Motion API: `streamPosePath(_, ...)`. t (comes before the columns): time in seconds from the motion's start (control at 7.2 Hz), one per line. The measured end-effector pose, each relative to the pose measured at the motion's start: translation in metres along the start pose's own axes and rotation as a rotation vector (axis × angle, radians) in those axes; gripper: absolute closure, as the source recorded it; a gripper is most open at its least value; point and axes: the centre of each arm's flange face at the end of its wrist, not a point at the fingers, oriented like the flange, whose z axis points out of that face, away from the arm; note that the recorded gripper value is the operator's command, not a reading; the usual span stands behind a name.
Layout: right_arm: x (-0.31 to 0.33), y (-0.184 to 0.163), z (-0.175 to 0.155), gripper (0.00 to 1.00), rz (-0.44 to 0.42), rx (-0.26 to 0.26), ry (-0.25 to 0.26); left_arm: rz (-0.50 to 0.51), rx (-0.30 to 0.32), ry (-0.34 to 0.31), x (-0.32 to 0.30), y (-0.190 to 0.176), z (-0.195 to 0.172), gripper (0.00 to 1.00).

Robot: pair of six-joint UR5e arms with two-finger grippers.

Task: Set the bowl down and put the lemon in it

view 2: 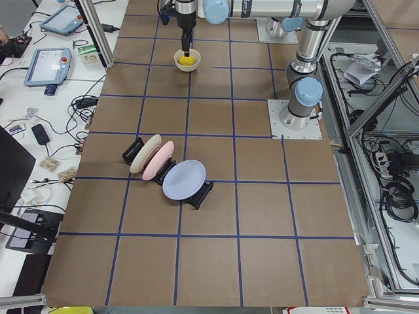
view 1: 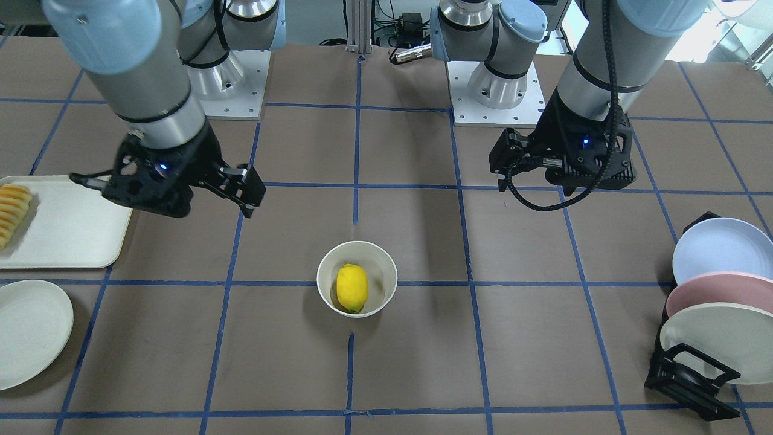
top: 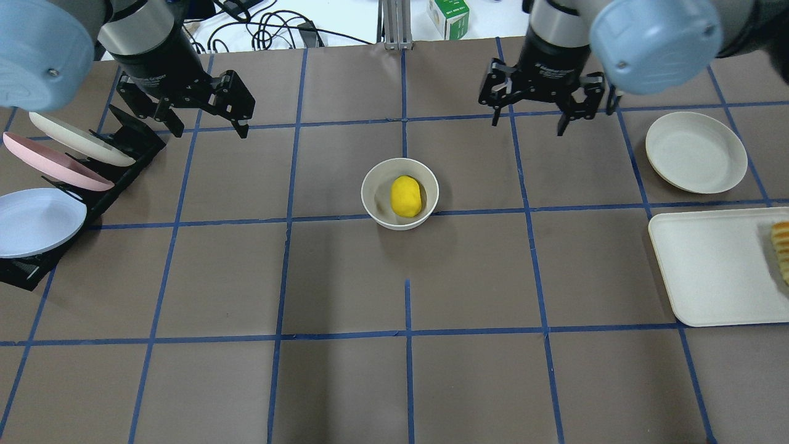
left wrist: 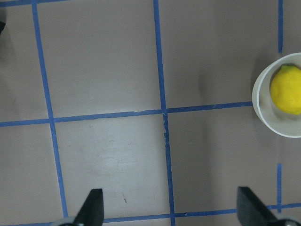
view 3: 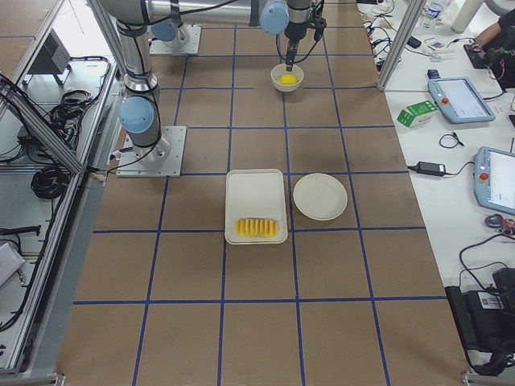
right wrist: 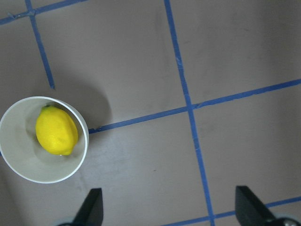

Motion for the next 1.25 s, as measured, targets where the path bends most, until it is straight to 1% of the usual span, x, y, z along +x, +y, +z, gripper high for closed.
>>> streamPosePath(0.14, 0.024, 0.010, -0.014, 0.00, -0.011, -0.022, 0.007, 0.000, 0.000, 0.000, 0.000, 0.000, 0.000, 0.00)
streamPosePath(0.28, 0.043, 0.015, -0.019, 0.00, -0.020, -0.042, 0.018, 0.001, -0.001, 0.000, 0.000, 0.000, 0.001, 0.00)
streamPosePath(0.42, 0.057, 0.022, -0.026, 0.00, -0.019, -0.046, 0.030, 0.001, -0.002, 0.000, 0.000, 0.000, 0.001, 0.00)
streamPosePath(0.69, 0.066, 0.033, -0.032, 0.00, -0.016, -0.047, 0.041, 0.005, -0.006, 0.000, 0.000, 0.000, 0.003, 0.00)
streamPosePath(0.97, 0.066, 0.042, -0.041, 0.00, -0.010, -0.030, 0.033, 0.003, -0.007, 0.001, 0.000, 0.000, 0.003, 0.00)
streamPosePath(1.25, 0.065, 0.046, -0.043, 0.00, -0.010, -0.027, 0.030, 0.002, -0.004, 0.001, 0.002, 0.002, 0.001, 0.00)
